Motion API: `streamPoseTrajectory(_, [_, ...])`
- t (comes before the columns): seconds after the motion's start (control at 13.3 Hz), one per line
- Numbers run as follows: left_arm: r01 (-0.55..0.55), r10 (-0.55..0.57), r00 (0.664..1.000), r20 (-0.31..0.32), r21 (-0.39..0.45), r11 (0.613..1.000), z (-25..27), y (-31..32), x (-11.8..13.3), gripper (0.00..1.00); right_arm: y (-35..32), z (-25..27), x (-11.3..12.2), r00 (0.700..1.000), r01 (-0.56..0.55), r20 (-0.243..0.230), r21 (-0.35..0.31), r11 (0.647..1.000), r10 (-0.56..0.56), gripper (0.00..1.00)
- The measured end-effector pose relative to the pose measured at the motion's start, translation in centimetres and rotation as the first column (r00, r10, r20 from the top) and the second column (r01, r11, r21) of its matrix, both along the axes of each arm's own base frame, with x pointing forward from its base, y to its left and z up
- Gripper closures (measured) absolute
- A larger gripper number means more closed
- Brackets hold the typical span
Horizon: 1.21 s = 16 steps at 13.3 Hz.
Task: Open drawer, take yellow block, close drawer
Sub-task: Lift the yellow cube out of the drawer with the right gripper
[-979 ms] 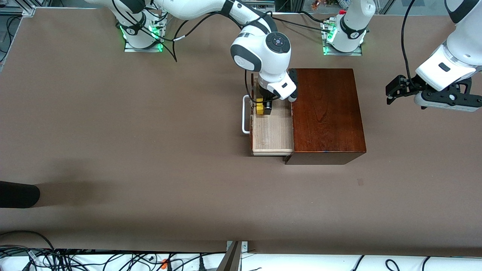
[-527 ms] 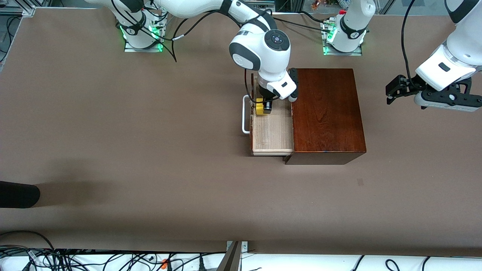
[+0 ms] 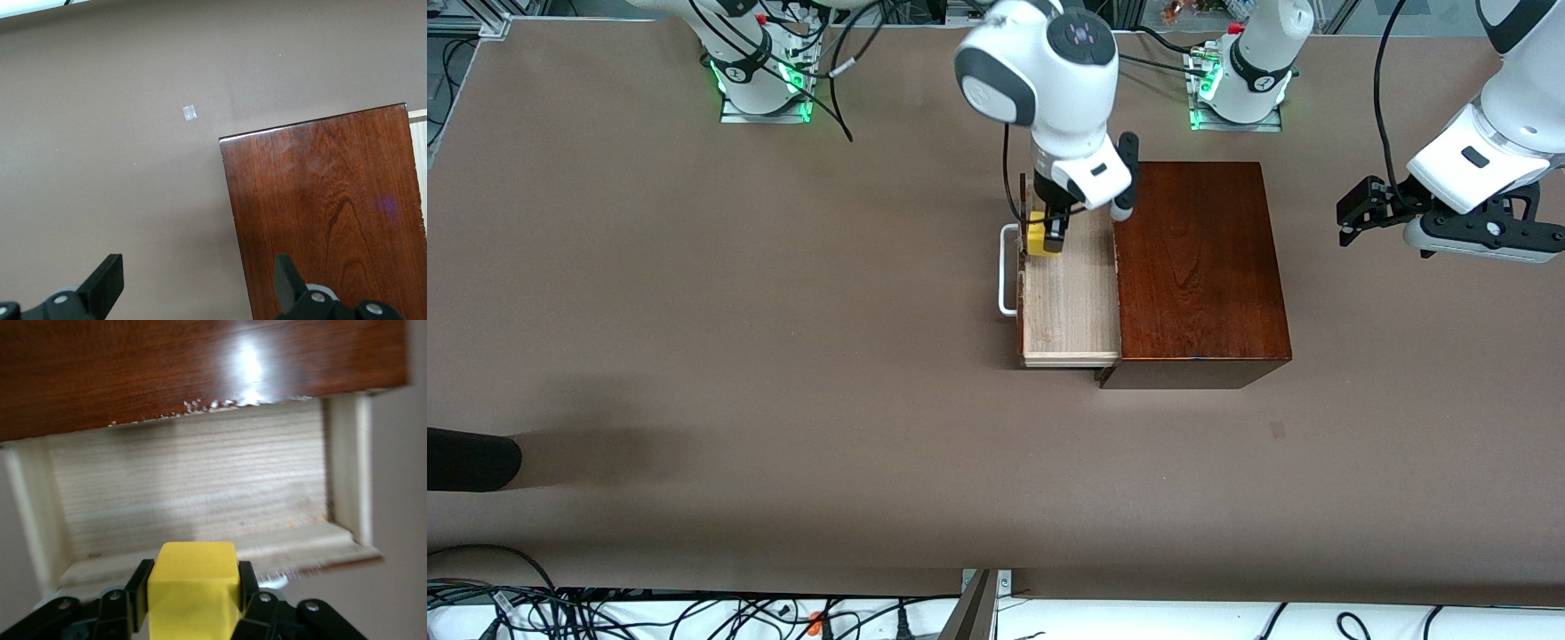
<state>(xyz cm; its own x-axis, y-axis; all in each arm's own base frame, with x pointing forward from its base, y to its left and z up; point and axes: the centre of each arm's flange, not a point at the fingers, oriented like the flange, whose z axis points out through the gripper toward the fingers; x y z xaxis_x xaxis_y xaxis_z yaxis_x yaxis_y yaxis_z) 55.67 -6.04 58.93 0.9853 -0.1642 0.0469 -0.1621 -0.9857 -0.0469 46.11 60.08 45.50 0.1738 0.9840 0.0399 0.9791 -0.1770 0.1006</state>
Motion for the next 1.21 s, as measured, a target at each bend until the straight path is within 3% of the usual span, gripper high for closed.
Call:
streamPoseTrajectory(0.3, [0.001,-0.001,1.000,0.000,0.000,1.000,0.0,0.0,0.0,0.00,-8.3,6.3,5.4,0.988,0.154,-0.033,-0.001,0.988,-0.154,0.45])
streamPoseTrajectory(0.53, [0.002,-0.002,1.000,-0.001,0.000,1.000,0.0,-0.1,0.0,0.00,-16.5,9.2,9.9,0.956,0.288,-0.047,-0.049,0.956,-0.290,0.45])
streamPoseTrajectory(0.75, [0.010,-0.012,0.998,-0.055,-0.043,0.999,-0.4,-1.3,-0.7,0.00,-26.4,10.8,14.4,0.895,0.434,-0.073,-0.091,0.896,-0.441,0.45])
streamPoseTrajectory(0.9, [0.078,-0.089,0.989,-0.119,-0.092,0.993,-1.0,-3.9,-1.7,0.00,-32.2,10.7,16.9,0.845,0.514,-0.110,-0.098,0.852,-0.523,0.45])
streamPoseTrajectory(1.05, [0.235,-0.251,0.952,-0.174,-0.110,0.966,-2.3,-8.1,-2.7,0.00,-37.3,10.4,18.8,0.796,0.581,-0.144,-0.091,0.809,-0.588,0.45])
streamPoseTrajectory(1.21, [0.388,-0.410,0.885,-0.222,-0.137,0.911,-5.1,-13.8,-3.5,0.00,-41.8,9.8,20.2,0.743,0.639,-0.200,-0.074,0.766,-0.639,0.45])
